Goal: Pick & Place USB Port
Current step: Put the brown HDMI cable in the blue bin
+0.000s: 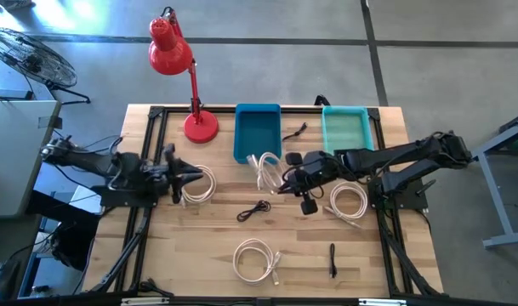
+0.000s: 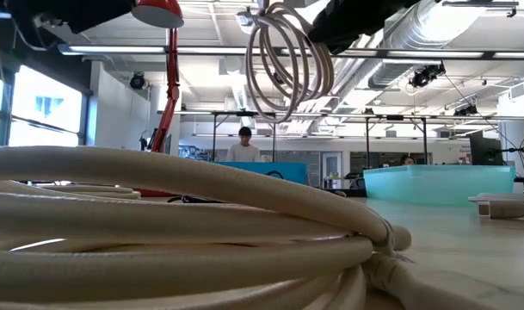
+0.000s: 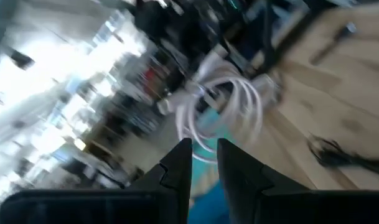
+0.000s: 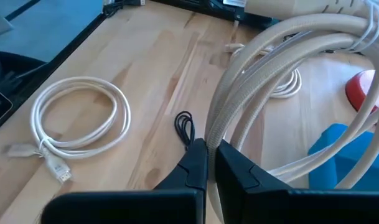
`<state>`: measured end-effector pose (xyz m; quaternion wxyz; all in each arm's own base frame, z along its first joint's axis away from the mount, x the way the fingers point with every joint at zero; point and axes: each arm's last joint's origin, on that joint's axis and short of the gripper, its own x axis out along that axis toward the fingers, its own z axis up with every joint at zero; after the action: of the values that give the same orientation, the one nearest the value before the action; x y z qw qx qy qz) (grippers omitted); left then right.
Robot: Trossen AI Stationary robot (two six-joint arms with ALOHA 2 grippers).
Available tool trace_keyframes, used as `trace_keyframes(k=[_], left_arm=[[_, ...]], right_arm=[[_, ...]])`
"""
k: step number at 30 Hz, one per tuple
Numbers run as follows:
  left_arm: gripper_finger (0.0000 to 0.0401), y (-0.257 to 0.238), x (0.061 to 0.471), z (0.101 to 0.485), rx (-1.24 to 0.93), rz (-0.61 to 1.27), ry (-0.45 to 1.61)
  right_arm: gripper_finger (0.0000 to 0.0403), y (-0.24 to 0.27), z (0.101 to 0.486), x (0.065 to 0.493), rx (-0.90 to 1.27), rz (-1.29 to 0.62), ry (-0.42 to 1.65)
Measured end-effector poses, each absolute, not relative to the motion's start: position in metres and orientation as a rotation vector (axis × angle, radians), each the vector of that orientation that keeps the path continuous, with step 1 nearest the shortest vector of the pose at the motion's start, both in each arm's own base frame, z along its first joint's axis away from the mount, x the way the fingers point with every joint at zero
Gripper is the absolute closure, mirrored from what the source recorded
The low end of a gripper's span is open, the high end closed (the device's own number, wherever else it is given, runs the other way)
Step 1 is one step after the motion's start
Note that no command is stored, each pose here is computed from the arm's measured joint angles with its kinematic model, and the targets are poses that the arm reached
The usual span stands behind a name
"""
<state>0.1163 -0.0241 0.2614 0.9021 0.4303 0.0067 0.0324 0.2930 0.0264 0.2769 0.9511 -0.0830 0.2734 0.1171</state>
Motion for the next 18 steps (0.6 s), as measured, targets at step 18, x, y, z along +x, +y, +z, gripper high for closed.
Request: trace_keyframes(k=[18], left_arm=[[0.0177,-0.051,0.216,0.305,0.997,0.018,0.303]], right_arm=[[0.0395,0.045,0.276,0.290,-0.156,0.321,0.566]])
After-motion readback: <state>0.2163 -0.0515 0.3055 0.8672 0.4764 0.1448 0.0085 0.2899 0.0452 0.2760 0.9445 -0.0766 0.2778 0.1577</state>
